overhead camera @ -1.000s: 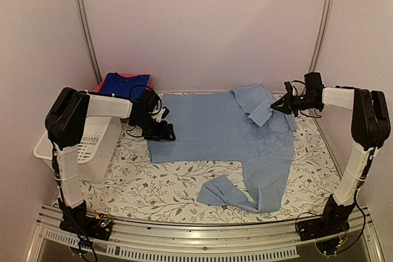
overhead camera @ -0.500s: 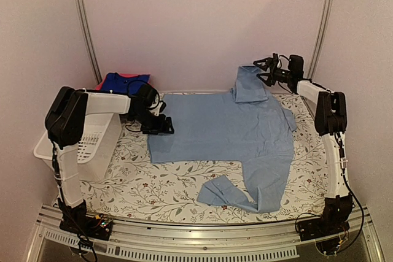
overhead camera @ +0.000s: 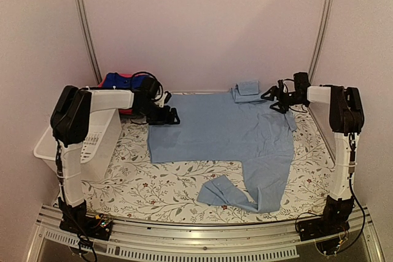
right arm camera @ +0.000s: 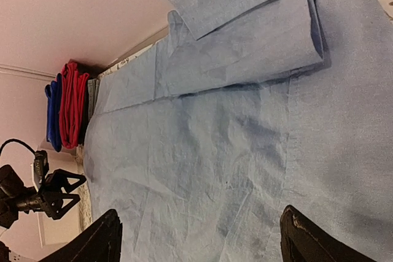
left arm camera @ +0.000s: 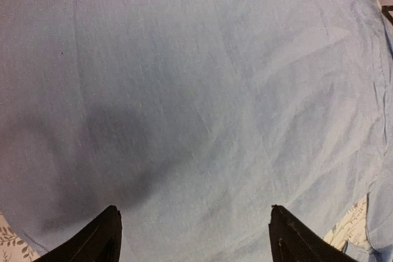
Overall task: Fold and stack the mixed laundry pile
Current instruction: Flatten out the crumpled shirt at the center of the board.
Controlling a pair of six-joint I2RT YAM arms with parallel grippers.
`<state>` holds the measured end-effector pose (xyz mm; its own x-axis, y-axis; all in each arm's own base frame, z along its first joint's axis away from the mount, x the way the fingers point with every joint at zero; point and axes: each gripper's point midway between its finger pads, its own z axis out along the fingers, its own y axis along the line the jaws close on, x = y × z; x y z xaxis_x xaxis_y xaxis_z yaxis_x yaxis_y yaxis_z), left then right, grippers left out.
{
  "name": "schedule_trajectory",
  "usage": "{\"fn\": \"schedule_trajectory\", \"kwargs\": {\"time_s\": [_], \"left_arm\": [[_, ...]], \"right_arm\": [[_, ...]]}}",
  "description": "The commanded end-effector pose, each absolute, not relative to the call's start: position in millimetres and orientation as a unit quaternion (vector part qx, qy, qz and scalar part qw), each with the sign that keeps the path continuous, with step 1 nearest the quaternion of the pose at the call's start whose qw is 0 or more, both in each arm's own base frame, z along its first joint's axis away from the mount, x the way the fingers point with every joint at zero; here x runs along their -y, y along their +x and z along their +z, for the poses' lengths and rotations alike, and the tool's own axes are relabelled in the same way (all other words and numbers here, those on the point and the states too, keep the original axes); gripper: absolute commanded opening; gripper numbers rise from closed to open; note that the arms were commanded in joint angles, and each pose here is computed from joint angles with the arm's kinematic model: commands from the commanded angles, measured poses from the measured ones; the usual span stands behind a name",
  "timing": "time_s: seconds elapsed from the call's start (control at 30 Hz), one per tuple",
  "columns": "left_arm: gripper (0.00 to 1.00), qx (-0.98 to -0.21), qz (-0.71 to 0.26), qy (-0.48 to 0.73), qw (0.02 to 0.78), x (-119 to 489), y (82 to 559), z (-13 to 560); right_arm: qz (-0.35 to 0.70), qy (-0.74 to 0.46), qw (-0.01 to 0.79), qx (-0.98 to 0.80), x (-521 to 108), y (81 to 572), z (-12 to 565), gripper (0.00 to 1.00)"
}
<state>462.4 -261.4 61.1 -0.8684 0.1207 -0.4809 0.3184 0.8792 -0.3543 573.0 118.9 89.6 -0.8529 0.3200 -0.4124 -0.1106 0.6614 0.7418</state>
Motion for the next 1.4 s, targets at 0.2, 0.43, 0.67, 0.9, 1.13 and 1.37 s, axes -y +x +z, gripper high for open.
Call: {"fn": "schedule_trajectory", "kwargs": {"time_s": [0.2,0.43,0.67,0.9,1.13,1.37], "left_arm": [[0.81,-0.957,-0.196,0.128,0.172,258,439,14],[0.77,-0.973,-0.150,0.125,0.126,225,397,-4],[0.74,-0.984,-0.122,0.103,0.081,190,353,-23],[0.74,-0.984,-0.124,0.100,0.075,190,362,-26],[0.74,-0.984,-0.122,0.103,0.078,192,373,-23],[0.74,-0.984,-0.122,0.100,0.077,193,379,-24]], "right_arm": [[0.330,0.090,0.153,-0.927,-108,496,9,0.87],[0.317,0.139,0.072,-0.936,-109,403,-18,0.87],[0.400,0.078,0.144,-0.902,-130,381,69,0.86],[0.389,0.126,0.295,-0.864,-40,467,156,0.56],[0.345,0.183,0.236,-0.890,-9,499,80,0.35],[0.330,0.190,0.181,-0.906,-5,506,28,0.24]]}}
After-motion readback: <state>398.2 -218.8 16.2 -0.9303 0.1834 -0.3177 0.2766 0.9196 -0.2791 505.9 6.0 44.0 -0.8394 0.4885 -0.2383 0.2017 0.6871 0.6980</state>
